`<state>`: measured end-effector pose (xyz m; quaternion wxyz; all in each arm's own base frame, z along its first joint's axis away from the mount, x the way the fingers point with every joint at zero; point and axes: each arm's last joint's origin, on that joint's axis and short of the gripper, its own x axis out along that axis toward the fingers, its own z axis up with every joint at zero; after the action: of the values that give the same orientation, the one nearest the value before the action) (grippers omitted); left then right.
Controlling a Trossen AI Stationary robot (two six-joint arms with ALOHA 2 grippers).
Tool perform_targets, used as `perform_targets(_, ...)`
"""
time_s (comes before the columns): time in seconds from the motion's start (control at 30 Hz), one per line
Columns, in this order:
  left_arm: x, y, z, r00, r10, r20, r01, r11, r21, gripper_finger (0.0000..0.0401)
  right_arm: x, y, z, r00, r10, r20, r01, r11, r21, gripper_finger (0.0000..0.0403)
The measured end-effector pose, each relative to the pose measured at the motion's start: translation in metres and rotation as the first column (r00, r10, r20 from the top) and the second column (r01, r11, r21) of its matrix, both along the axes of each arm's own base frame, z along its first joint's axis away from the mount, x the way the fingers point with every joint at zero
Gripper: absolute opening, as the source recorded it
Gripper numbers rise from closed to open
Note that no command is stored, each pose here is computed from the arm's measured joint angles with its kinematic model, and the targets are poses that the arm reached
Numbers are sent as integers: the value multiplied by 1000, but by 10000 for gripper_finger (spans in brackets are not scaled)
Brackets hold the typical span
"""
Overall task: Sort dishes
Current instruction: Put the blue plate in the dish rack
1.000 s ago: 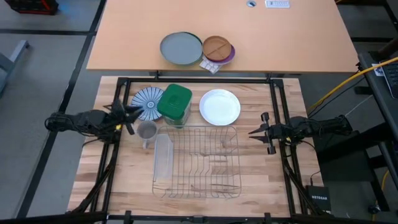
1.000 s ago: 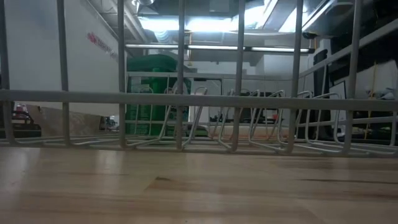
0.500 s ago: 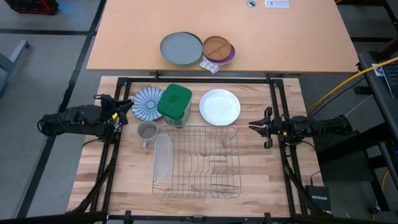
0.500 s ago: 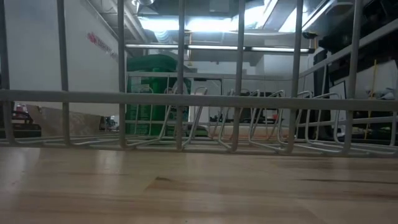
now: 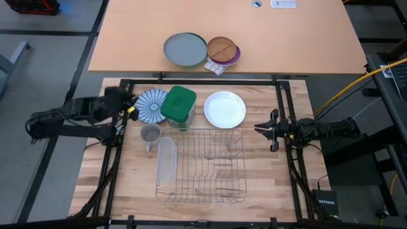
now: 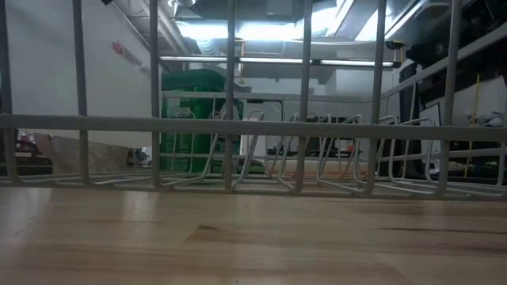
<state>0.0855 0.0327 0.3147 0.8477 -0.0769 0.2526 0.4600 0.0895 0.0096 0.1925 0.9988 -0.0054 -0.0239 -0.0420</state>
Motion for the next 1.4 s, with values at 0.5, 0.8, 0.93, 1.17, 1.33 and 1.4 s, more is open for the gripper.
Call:
perform_targets(0.5, 21, 49, -11, 939, -117, -324, -54, 878, -475, 84, 0, 0, 0, 1000, 2, 0, -2, 1000, 0, 69)
perform_targets(0.8, 44, 80, -44, 694, -465, -549, 56, 796, -603, 84, 0, 0, 0, 1000, 2, -1, -2, 1000, 0, 69)
perform_targets(0.93, 53, 87, -55, 592, -569, -571, 109, 759, -642, 84, 0, 0, 0, 1000, 3, -4, -3, 1000, -1, 69)
perform_targets(1.17, 61, 94, -66, 528, -618, -583, 100, 727, -680, 84, 0, 0, -1, 1000, 3, -7, -3, 1000, -2, 69)
perform_targets(1.33, 62, 96, -69, 485, -609, -628, 82, 747, -660, 84, 0, 0, -1, 1000, 3, -7, -3, 1000, -2, 69)
perform_targets(1.4, 62, 97, -69, 470, -608, -640, 87, 754, -652, 84, 0, 0, -1, 1000, 3, -7, -3, 1000, -2, 69)
